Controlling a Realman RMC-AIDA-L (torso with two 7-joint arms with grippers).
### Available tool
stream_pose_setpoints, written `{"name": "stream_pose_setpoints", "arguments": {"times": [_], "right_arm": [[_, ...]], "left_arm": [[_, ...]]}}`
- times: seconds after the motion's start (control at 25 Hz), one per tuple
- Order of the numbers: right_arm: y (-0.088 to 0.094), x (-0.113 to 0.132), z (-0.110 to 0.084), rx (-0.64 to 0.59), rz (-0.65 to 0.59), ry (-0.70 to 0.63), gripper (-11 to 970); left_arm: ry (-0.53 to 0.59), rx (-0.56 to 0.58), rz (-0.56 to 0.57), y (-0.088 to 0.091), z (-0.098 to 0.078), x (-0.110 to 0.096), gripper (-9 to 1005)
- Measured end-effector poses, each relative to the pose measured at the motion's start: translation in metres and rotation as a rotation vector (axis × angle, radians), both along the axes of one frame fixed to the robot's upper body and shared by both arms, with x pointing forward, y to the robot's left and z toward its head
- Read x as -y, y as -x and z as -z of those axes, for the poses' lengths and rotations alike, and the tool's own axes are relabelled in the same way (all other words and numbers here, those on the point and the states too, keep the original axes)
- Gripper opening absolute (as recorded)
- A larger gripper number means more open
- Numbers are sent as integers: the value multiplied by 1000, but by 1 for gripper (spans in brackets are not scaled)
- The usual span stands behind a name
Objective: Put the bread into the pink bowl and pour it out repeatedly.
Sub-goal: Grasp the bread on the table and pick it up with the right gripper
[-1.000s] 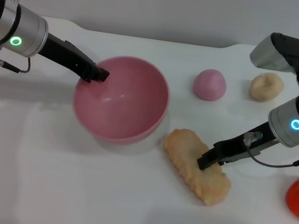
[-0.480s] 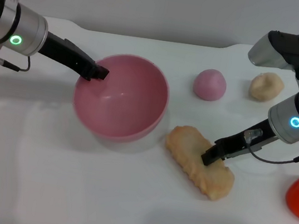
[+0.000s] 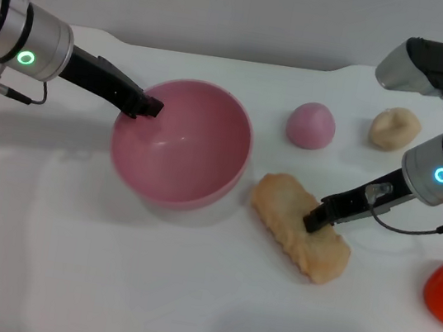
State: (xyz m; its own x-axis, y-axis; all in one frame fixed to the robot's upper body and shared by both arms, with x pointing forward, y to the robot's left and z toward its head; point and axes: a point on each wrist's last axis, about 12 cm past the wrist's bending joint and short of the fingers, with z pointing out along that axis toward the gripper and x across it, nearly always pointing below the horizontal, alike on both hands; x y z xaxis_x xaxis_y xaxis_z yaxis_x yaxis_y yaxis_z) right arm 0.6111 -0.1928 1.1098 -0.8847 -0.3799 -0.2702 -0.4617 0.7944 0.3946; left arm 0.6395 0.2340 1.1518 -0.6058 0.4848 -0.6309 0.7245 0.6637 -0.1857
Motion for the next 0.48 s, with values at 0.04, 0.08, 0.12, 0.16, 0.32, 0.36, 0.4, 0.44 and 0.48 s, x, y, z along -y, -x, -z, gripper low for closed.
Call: {"name": "stream_pose_setpoints", "arguments": {"times": [0.04,0.08,0.12,0.16,0.32,0.36,0.4,0.44,0.48], "right_arm": [[0,1,0,6,2,-4,178],[1,1,0,12,3,-9,163],[1,1,-1,18,4,-18,159],[1,1,-1,23,7,-29,155],[1,6,-6,60,27,-60,140],[1,8,-8,75,32,-63,136],[0,9,-11,93,38,-65,132],[-1,11,-13,112,45,-67,128],[-2,13,-16,137,52,-69,124]], "left_arm": [[0,0,0,0,0,0,86],[1,0,1,0,0,0,86],[1,-1,1,0,0,1,86],[2,-2,2,0,0,1,86],[3,-7,1,2,2,1,86],[4,-9,-1,2,2,0,86],[4,-10,-2,2,2,0,86],[4,-11,-3,2,2,-1,86],[4,-12,-4,2,3,-1,86]]}}
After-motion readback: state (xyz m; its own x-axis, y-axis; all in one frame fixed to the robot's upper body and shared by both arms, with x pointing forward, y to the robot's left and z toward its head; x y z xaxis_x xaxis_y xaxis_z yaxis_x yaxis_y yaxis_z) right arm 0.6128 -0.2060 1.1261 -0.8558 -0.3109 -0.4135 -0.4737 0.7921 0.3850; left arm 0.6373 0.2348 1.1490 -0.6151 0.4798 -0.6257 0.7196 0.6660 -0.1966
